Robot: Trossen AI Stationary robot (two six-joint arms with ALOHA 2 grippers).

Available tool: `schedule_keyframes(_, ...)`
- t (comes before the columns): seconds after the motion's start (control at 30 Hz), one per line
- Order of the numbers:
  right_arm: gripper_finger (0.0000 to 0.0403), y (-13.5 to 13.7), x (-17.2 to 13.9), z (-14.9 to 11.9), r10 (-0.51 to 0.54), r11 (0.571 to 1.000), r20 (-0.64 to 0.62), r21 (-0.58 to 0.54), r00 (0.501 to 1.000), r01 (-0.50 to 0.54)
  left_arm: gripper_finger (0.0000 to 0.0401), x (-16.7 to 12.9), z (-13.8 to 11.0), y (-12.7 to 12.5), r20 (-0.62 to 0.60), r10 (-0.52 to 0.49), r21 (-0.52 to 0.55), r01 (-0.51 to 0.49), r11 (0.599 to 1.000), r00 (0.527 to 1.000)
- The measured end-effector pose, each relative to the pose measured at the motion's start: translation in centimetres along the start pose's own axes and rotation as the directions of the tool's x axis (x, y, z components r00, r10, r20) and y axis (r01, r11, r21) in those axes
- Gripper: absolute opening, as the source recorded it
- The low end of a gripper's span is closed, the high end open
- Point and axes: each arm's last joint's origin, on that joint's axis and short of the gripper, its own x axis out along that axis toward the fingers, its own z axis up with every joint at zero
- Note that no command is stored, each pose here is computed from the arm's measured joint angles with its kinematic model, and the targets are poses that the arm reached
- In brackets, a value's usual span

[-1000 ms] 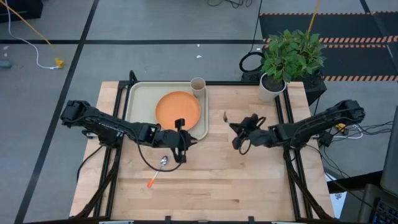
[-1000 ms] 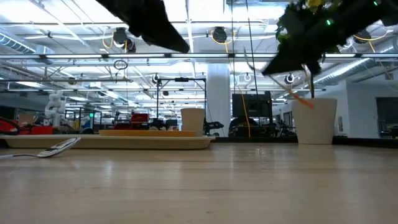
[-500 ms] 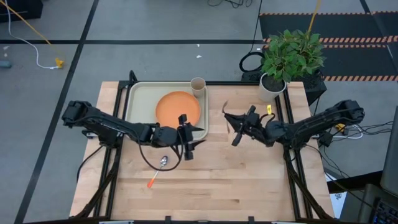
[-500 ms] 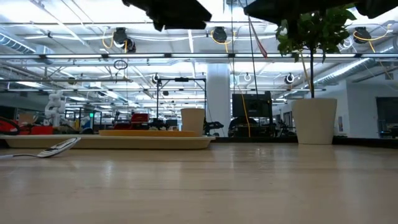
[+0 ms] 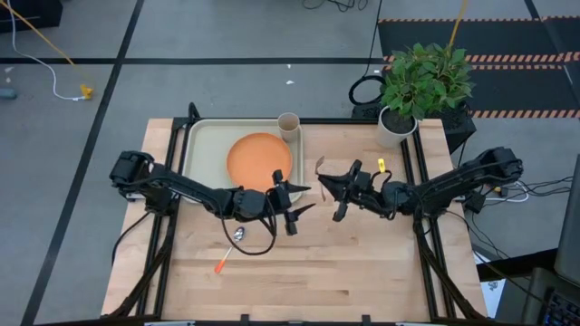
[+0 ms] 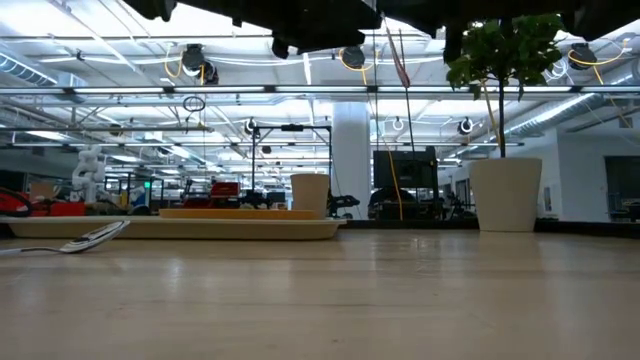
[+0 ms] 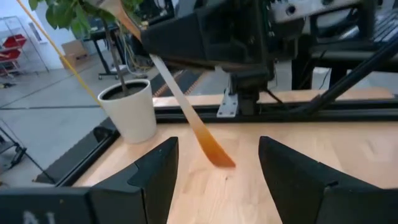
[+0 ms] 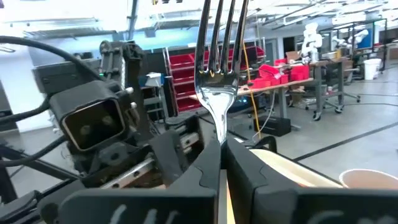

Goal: Pick and place plate/cup/fork/spoon on tray
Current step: Put the orange fork on the white serving tray to the left of the orange plate

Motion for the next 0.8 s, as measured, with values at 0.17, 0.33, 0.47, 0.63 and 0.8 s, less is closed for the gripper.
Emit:
schedule_keyframes(0.17,0.0000,0.3,0.5,-0.8,0.021,1.000,0.015,0.013,1.000,-0.021,0.0225,0.6,-0.7,-0.2,0.012,0.006,-0.028,-0.005,1.000,1.000)
schedule_keyframes(0.33,0.0003,0.5,0.7,-1.2,0.030,0.999,0.044,0.034,0.999,-0.032,0.0225,1.2,-1.6,0.0,-0.012,0.017,-0.058,-0.018,0.998,1.000)
schedule_keyframes(0.47,0.0004,0.5,0.9,-1.4,0.030,0.999,0.051,0.037,0.998,-0.032,0.0225,1.6,-2.0,0.2,-0.021,-0.006,-0.074,0.004,0.997,1.000)
schedule_keyframes(0.63,0.0005,0.3,1.1,-1.4,0.041,0.998,0.058,0.047,0.998,-0.043,0.0219,1.6,-2.0,0.4,-0.016,-0.008,-0.101,0.006,0.995,1.000)
schedule_keyframes(0.8,0.0006,0.2,1.3,-1.4,0.071,0.995,0.058,0.065,0.996,-0.075,0.0175,1.6,-2.0,0.4,-0.015,-0.010,-0.108,0.008,0.994,1.000)
